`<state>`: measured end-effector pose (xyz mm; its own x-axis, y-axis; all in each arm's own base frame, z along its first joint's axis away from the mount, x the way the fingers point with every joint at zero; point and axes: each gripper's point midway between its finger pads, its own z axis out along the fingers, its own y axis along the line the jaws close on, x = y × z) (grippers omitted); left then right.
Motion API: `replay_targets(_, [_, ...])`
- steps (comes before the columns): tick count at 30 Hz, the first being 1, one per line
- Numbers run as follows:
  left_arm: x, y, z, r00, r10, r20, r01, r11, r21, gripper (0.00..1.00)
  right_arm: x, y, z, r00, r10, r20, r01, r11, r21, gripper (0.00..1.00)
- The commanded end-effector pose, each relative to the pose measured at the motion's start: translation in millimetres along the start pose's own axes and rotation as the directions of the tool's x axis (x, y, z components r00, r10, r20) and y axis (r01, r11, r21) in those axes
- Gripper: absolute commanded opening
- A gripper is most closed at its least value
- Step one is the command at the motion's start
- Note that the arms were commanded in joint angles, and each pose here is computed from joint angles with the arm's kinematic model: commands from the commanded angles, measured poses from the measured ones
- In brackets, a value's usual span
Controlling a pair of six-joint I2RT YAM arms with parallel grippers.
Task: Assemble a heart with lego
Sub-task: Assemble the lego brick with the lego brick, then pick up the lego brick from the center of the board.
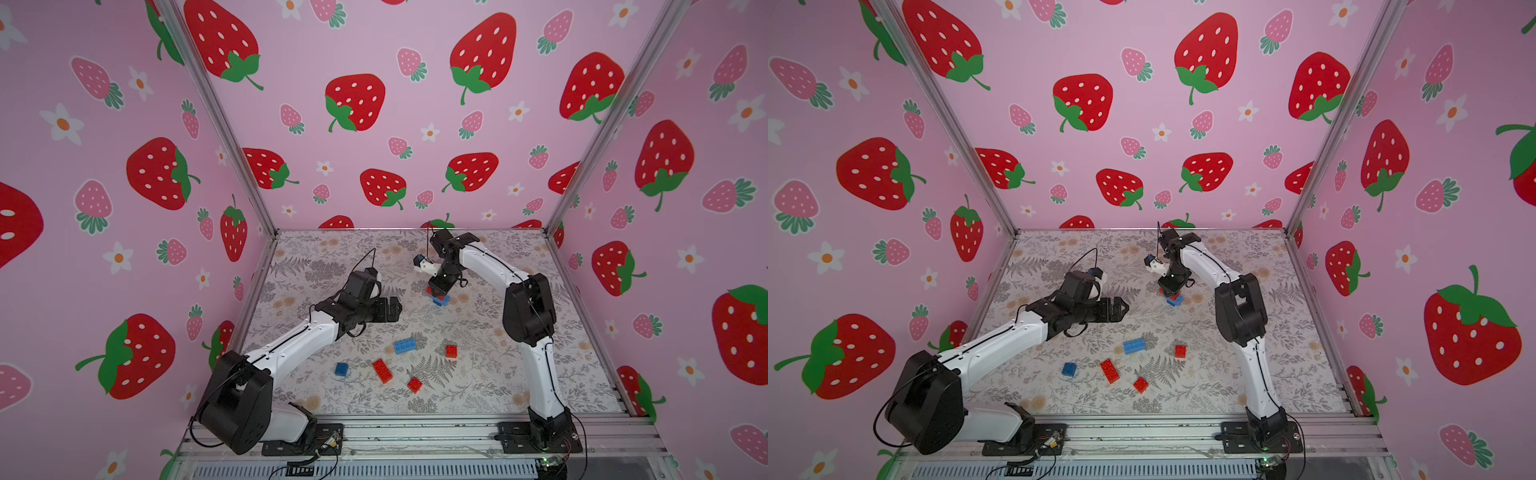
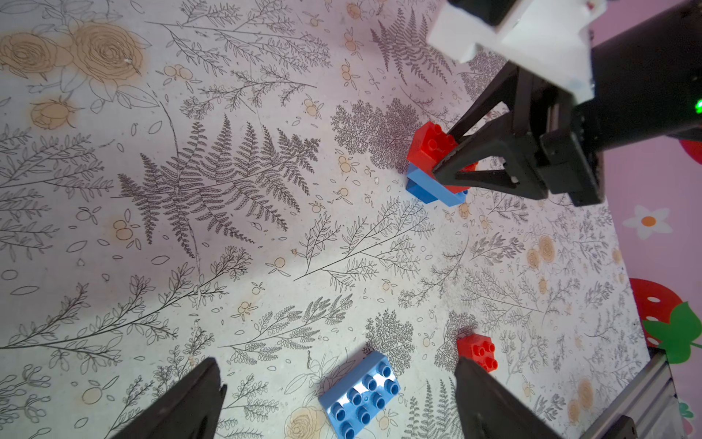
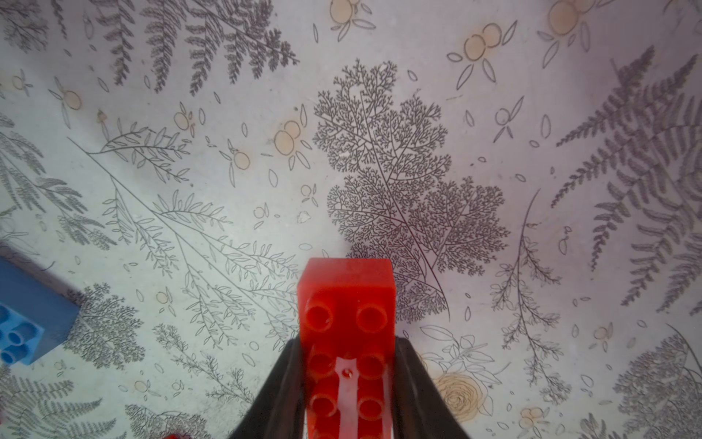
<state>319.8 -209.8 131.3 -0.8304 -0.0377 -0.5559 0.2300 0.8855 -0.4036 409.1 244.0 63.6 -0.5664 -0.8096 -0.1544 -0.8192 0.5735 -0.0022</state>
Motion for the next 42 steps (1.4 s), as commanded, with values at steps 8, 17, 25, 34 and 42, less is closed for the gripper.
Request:
replay_targets(8, [3, 5, -4, 1.000, -0.004, 0.004, 0.004, 1.000, -0.016, 0.99, 51, 17, 71, 0.981, -0.007, -0.191, -0.004, 0.998, -0.056, 0.29])
replay_targets(17, [-1, 2, -6, 1.000, -0.006, 0.010, 0.006, 1.000, -0.012, 0.99, 9, 1, 18, 1.000, 0.025, 0.000, -0.025, 0.999, 0.037, 0.60])
replay_targets(25, [-2, 0, -15, 1.000, -0.016, 0.022, 0.016, 1.000, -0.005, 0.99, -21, -3, -39, 0.978, 0.080, 0.190, -0.095, 0.993, 0.070, 0.72])
replay_targets(34, [1, 17, -43, 0.991, -0.098, 0.090, 0.105, 0.992, -0.074, 0.99, -6, 46, -85, 0.900, 0.231, 0.370, -0.247, 0.969, -0.002, 0.77])
replay_targets(42, [19, 31, -66, 0.983, -0.156, 0.096, 0.166, 0.980, -0.111, 1.00, 32, 135, -69, 0.893, 0.347, 0.287, -0.335, 0.938, -0.092, 0.76])
